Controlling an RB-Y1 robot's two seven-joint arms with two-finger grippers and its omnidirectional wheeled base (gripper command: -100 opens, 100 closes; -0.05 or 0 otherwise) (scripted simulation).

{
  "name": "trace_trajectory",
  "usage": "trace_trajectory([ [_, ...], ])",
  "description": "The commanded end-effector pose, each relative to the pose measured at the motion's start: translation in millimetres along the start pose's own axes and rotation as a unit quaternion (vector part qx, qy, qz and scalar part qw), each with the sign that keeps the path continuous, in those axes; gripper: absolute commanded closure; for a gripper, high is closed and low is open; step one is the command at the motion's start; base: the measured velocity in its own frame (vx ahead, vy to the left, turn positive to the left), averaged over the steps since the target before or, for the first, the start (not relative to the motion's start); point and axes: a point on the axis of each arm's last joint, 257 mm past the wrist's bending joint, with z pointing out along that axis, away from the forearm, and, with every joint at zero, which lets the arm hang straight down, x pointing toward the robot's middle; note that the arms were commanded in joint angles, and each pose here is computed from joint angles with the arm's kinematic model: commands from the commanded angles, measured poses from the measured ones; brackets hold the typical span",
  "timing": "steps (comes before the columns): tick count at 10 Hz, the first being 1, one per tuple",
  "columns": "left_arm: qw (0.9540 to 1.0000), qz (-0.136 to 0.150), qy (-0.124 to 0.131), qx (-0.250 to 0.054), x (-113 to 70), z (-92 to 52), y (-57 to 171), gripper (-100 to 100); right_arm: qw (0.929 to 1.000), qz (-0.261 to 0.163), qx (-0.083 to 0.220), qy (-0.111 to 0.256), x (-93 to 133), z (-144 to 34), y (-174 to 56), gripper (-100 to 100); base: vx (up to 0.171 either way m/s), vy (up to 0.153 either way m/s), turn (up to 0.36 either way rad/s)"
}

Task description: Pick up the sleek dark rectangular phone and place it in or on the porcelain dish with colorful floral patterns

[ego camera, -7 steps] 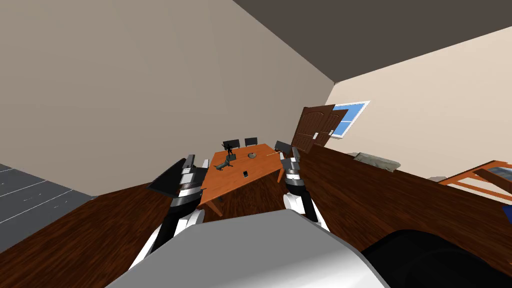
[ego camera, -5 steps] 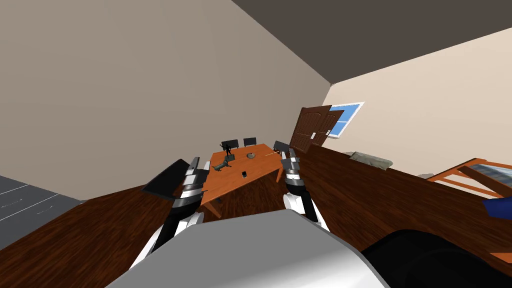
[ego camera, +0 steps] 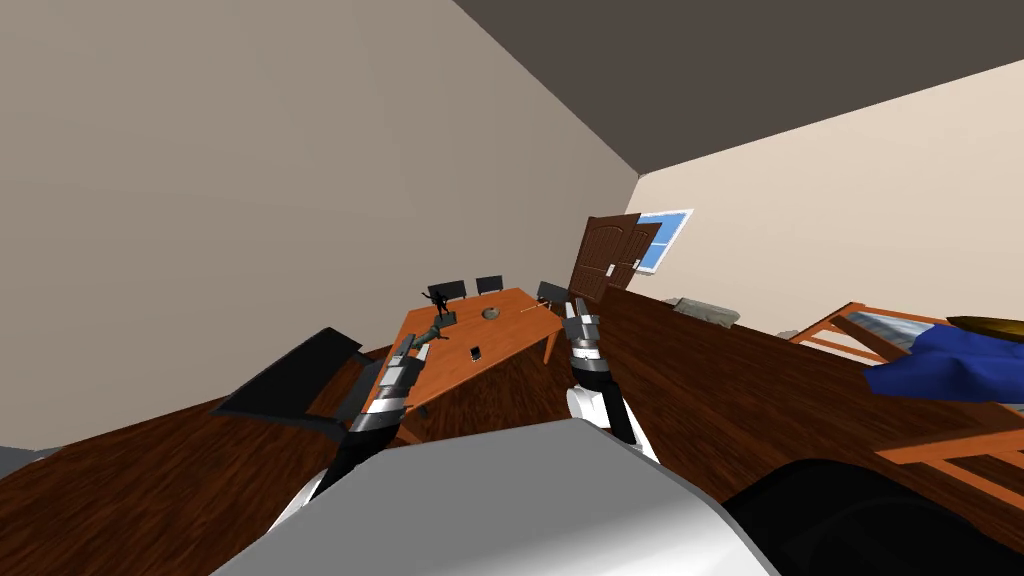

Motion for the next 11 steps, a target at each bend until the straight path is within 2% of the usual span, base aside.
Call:
trace_trajectory([
  [1, 0.9998, -0.002, 0.009, -0.019, 1.2, -5.9, 16, -100, 1.0, 0.0, 0.0, 0.0, 0, 0.0, 0, 0, 0.026, -0.076, -0.029],
  [3, 0.9956, -0.012, 0.027, -0.089, 2.6, -36.6, 65, -100, 1.0, 0.0, 0.0, 0.0, 0, 0.0, 0, 0, 0.039, -0.096, -0.172],
  [4, 0.9955, -0.009, 0.031, -0.09, 2.4, -36.9, 65, -100, 1.0, 0.0, 0.0, 0.0, 0, 0.0, 0, 0, 0.04, -0.075, -0.078],
  [6, 0.9855, -0.019, 0.049, -0.162, 1.5, -76.5, 112, -100, 1.0, 0.0, 0.0, 0.0, 0, 0.0, 0, 0, 0.059, -0.085, -0.196],
  [7, 0.9845, -0.016, 0.05, -0.167, -0.2, -79.6, 116, -100, 1.0, 0.0, 0.0, 0.0, 0, 0.0, 0, 0, 0.045, -0.085, -0.087],
  [8, 0.9769, -0.019, 0.059, -0.205, -2.3, -103.0, 138, -100, 1.0, 0.0, 0.0, 0.0, 0, 0.0, 0, 0, 0.046, -0.1, -0.19],
  [9, 0.9762, -0.019, 0.058, -0.208, -3.4, -105.3, 141, -100, 1.0, 0.0, 0.0, 0.0, 0, 0.0, 0, 0, 0.035, -0.07, -0.091],
  [11, 0.957, -0.024, 0.072, -0.28, -10.1, -156.0, 178, -100, 1.0, 0.0, 0.0, 0.0, 0, 0.0, 0, 0, 0.052, -0.09, -0.281],
])
